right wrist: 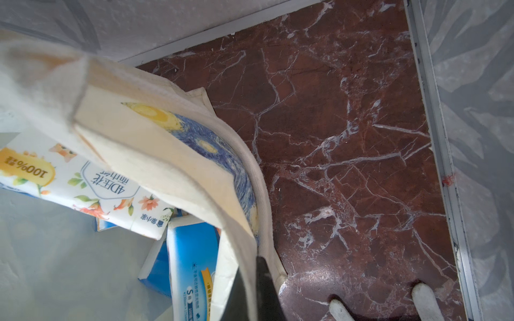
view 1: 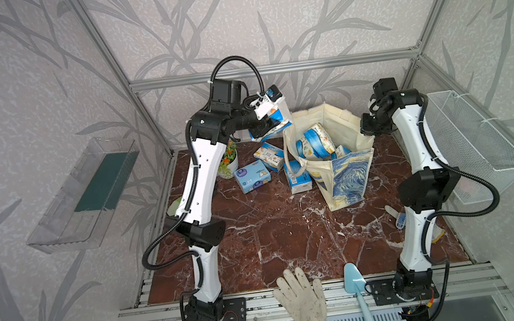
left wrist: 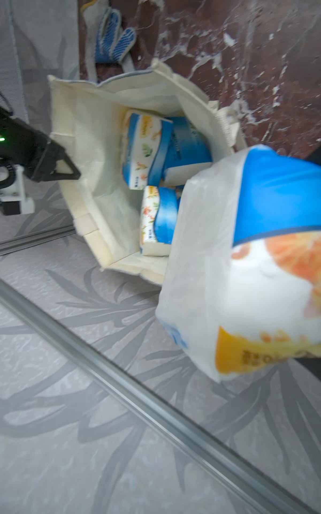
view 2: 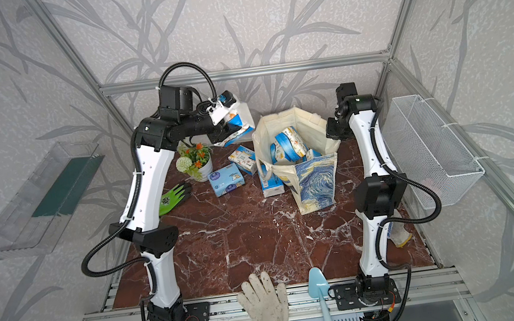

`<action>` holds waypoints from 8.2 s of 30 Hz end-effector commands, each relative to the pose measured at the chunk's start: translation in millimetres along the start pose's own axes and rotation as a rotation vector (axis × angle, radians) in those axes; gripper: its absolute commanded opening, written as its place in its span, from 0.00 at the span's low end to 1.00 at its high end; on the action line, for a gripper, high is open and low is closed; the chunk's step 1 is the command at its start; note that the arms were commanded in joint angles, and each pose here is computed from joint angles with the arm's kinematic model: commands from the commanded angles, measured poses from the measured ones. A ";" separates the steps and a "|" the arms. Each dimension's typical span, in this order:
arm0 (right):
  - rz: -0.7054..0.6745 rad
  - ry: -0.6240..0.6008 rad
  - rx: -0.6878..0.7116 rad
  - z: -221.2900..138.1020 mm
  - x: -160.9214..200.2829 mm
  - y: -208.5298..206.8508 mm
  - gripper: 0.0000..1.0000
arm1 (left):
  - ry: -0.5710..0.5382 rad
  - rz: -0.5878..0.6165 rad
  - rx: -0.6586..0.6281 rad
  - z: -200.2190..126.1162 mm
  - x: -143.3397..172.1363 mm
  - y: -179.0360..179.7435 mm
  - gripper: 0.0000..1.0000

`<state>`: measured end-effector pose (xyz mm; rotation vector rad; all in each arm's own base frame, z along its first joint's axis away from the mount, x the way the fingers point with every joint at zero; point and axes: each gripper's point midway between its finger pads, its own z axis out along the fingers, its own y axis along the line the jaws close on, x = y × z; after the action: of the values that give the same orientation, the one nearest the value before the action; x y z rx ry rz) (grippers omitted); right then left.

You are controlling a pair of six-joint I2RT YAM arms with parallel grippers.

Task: Put tissues into the canvas bag
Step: Pick up the pack of facial tissues from the center of the board, then place the pack of facial tissues in the canvas bag, then adjust the pack of facial tissues at the center of the board, then pick up the pack of facial tissues from the center of the board.

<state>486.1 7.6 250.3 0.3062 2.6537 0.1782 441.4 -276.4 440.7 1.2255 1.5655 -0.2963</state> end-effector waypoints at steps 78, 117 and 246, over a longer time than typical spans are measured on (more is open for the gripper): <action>0.003 -0.021 0.077 -11.0 -6.2 -12.6 0.03 | -0.075 -0.568 0.018 34.4 -23.4 -12.4 0.95; 0.052 0.026 0.091 -9.8 5.9 -39.0 0.04 | 0.848 -0.092 0.185 49.3 295.4 -15.9 0.99; 0.030 0.049 0.050 -3.4 16.6 -34.4 0.04 | 1.018 -0.367 0.531 46.0 386.6 -137.1 0.99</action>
<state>474.2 -21.5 227.0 0.3707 2.7168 0.1257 411.7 -162.1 42.1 1.5539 2.7328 -0.3538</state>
